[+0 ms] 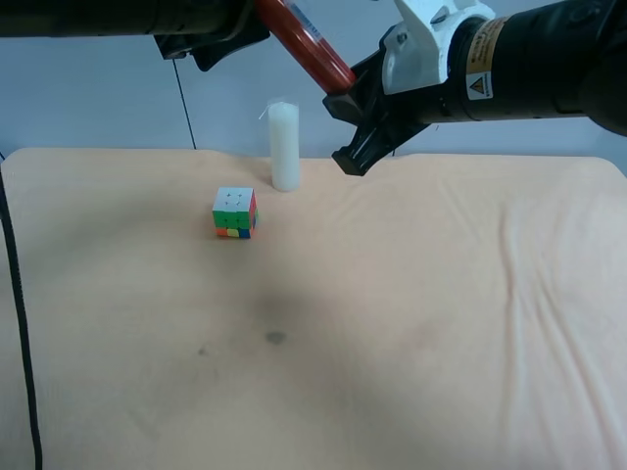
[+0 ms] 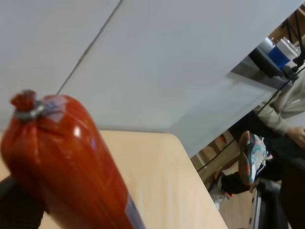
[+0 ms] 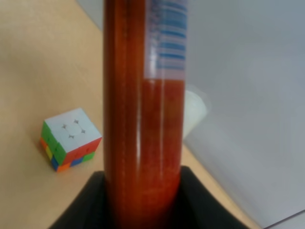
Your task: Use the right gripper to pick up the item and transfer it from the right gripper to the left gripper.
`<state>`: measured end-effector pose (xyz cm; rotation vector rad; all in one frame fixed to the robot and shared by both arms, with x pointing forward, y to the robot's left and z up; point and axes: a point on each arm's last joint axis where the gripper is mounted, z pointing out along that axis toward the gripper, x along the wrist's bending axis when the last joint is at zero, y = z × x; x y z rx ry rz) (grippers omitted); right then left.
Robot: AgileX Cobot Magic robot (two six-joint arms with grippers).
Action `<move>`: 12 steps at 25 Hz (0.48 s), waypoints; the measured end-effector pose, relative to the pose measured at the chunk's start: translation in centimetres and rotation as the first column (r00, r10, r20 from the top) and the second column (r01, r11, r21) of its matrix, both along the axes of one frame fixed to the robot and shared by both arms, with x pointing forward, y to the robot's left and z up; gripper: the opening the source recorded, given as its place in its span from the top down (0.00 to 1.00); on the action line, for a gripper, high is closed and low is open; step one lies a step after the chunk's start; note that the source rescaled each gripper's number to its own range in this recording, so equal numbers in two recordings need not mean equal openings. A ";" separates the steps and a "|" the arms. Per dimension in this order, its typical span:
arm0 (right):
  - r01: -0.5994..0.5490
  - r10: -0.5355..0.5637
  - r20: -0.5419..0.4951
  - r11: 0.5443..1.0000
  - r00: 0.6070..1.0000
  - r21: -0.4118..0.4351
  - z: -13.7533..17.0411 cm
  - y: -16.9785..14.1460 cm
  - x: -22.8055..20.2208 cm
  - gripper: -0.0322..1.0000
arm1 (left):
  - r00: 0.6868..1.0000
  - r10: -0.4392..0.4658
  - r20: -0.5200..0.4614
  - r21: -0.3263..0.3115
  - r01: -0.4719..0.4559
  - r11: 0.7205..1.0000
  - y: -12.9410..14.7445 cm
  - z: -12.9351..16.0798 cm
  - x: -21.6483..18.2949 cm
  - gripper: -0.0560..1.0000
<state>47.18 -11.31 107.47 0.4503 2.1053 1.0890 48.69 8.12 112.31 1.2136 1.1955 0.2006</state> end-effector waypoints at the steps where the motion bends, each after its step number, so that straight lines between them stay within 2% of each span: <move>1: 0.000 0.000 0.000 1.000 1.000 0.000 0.0 0.0 0.0 0.96 | 1.000 -0.001 0.000 0.001 0.001 1.000 -0.1 0.0 0.1 0.00; 12: 0.000 0.000 0.000 1.000 1.000 0.000 0.0 0.0 0.0 0.96 | 1.000 -0.009 0.013 0.023 0.009 1.000 -0.5 -0.1 0.4 0.01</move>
